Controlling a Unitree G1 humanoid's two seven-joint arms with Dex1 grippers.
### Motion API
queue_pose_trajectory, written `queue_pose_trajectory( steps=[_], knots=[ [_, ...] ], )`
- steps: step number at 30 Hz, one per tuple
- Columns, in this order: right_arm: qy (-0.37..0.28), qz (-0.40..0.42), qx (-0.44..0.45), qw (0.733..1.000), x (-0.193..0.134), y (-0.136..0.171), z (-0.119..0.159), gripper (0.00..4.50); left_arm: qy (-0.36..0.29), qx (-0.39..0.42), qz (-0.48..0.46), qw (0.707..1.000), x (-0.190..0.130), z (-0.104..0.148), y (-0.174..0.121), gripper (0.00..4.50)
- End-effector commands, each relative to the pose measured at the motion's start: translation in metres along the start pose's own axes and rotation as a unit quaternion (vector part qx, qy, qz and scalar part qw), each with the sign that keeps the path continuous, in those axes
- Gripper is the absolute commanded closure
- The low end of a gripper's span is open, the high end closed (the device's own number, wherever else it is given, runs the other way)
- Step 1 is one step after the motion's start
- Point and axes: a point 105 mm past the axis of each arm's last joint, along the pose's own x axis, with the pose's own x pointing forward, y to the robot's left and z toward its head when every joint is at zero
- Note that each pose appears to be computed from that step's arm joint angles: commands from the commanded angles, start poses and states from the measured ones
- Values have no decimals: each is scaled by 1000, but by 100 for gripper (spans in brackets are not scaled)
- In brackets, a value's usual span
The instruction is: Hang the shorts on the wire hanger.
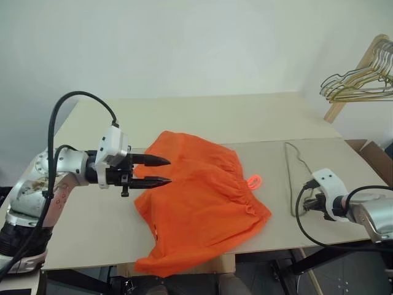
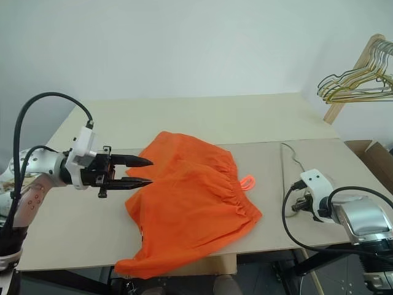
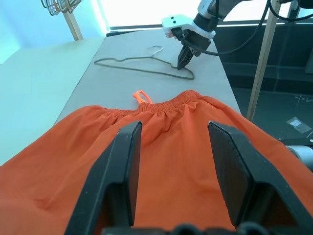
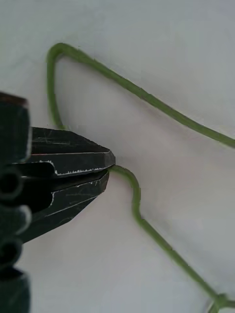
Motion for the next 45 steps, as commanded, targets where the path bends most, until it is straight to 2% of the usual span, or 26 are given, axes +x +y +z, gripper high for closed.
queue_pose_trajectory(
  steps=[1, 3, 5, 8, 12, 13, 15, 17, 21, 24, 28, 29, 34, 37, 40, 45],
  knots=[
    [-34, -71, 17, 997, -14, -19, 15, 446, -16, 17, 11, 1000, 1, 9, 7, 217],
    [-87, -122, -2, 989, -24, -27, 32, 446, -24, 19, 20, 999, 3, 11, 11, 217],
    [-165, -200, -69, 963, -38, -35, 56, 446, -36, 17, 39, 998, 8, 13, 19, 217],
    [-272, -270, -205, 901, -62, -24, 92, 446, -62, 2, 80, 995, 18, 18, 35, 217],
    [-368, -250, -382, 810, -78, 17, 118, 446, -78, -25, 101, 991, 32, 25, 52, 217],
    [-378, -237, -429, 786, -78, 28, 119, 446, -77, -28, 97, 992, 34, 26, 55, 217],
    [-386, -210, -517, 734, -75, 45, 115, 450, -80, -29, 71, 994, 35, 31, 57, 183],
    [-385, -200, -557, 708, -72, 49, 112, 450, -85, -22, 58, 994, 33, 36, 61, 140],
    [-380, -197, -635, 643, -66, 51, 110, 450, -91, -8, 53, 994, 25, 49, 76, 7],
    [-383, -202, -683, 588, -67, 54, 115, 450, -63, 8, 60, 996, 30, 46, 88, 3],
    [-393, -204, -708, 550, -70, 58, 123, 450, -8, -6, -2, 1000, 42, 32, 81, 3],
    [-396, -205, -712, 543, -71, 59, 125, 450, 22, -1, -10, 1000, 48, 24, 80, 3],
    [-409, -206, -725, 515, -73, 66, 132, 450, 116, -18, -45, 992, 75, -4, 80, 3],
    [-413, -206, -728, 508, -74, 69, 133, 450, 156, -10, -48, 987, 87, -14, 82, 3],
    [-417, -207, -729, 501, -76, 71, 135, 450, 168, 4, -67, 983, 95, -18, 76, 59],
    [-418, -209, -735, 491, -79, 73, 136, 450, 178, 9, -82, 981, 98, -21, 72, 220]
  ],
)
